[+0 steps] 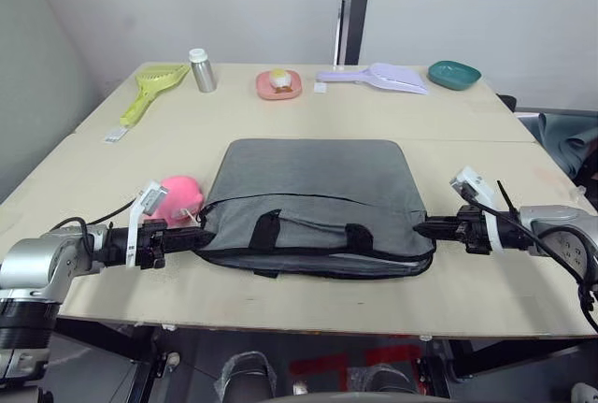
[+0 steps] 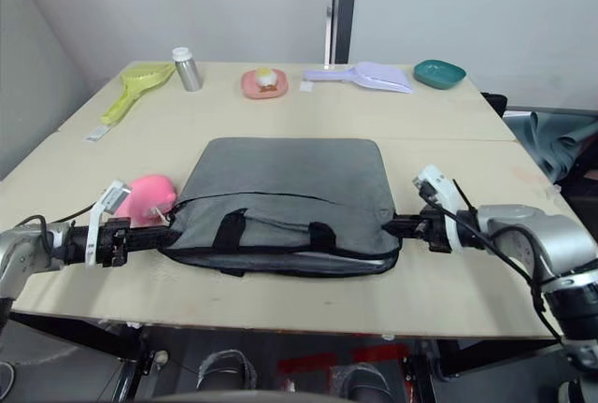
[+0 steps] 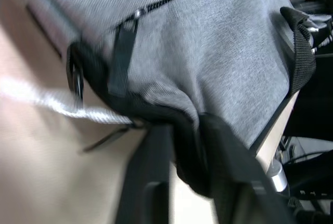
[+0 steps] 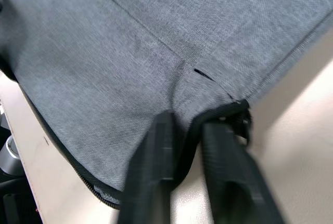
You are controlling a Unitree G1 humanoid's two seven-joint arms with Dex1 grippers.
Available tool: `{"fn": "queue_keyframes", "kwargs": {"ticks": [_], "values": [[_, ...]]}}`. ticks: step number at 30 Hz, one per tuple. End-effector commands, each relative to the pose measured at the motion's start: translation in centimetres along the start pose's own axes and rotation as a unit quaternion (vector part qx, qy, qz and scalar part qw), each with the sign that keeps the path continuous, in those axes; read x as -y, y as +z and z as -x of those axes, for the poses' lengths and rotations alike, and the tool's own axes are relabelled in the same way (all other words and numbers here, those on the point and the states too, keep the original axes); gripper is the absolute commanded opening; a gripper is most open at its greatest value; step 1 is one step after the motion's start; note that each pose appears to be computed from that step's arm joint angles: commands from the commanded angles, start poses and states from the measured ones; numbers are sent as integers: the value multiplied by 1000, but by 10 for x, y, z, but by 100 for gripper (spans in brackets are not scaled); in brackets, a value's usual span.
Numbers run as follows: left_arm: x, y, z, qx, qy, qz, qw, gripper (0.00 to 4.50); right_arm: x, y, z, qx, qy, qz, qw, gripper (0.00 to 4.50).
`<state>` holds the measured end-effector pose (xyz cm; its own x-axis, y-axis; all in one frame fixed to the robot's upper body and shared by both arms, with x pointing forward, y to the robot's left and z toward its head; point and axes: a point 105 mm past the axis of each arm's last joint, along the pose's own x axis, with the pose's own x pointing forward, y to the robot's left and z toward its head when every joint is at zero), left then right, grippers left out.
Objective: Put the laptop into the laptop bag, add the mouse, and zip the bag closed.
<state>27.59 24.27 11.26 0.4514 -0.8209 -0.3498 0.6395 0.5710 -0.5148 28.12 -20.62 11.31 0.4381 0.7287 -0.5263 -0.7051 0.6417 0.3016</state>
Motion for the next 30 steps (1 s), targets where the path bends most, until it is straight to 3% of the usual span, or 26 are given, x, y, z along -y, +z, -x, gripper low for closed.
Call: {"fn": "queue_keyframes", "kwargs": {"ticks": [1,4,7,11,13,18,19,23,30], "values": [[6,20,13,14,3,-45,999,253,-2,8,17,13,10,8,1000,237],[2,25,25,12,30,-75,997,359,3,6,33,10,-4,5,1000,337],[7,35,40,25,30,-88,995,364,6,9,52,9,-20,15,1000,442],[46,37,60,-26,-9,-184,983,364,4,41,86,44,-48,80,995,447],[60,52,67,-17,-14,-247,969,364,-21,68,83,88,-4,139,986,447],[90,80,60,17,-53,-333,941,364,-60,90,56,122,64,232,963,447],[94,82,58,18,-60,-340,938,364,-62,93,53,130,72,226,963,424],[137,80,37,2,-144,-423,895,364,-90,100,-5,150,165,239,945,299],[145,77,32,7,-163,-432,887,364,-89,90,-70,125,197,241,942,60]]}}
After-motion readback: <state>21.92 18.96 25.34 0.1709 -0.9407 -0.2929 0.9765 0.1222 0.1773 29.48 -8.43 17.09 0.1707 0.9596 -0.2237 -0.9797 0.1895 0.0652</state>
